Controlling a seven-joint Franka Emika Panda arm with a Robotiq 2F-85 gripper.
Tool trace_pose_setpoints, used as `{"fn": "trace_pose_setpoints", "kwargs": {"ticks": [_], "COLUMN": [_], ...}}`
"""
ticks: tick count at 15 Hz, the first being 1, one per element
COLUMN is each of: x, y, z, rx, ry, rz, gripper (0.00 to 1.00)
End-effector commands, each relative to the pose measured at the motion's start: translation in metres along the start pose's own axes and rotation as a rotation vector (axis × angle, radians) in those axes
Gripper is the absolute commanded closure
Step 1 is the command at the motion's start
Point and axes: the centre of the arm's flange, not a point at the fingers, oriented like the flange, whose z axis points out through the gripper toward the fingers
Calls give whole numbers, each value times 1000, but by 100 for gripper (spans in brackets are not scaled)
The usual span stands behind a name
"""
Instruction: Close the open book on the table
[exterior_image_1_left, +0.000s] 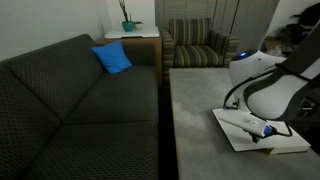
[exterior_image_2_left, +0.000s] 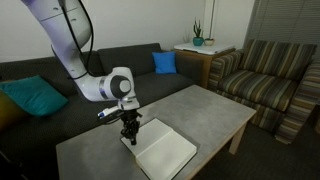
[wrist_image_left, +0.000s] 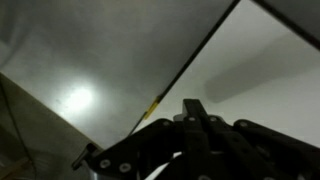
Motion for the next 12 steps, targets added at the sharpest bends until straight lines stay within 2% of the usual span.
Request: {"fn": "trace_pose_setpoints", "kwargs": {"ticks": [1, 7, 10, 12], "x": [-15, -66, -89, -101], "y": [-40, -106, -125, -125], "z": [-5, -35, -25, -18], "rx": [168, 407, 476, 508], "ry": [-51, -119, -196, -263], "rz": [-101, -312, -426, -498], "gripper": [100, 100, 100, 100]}}
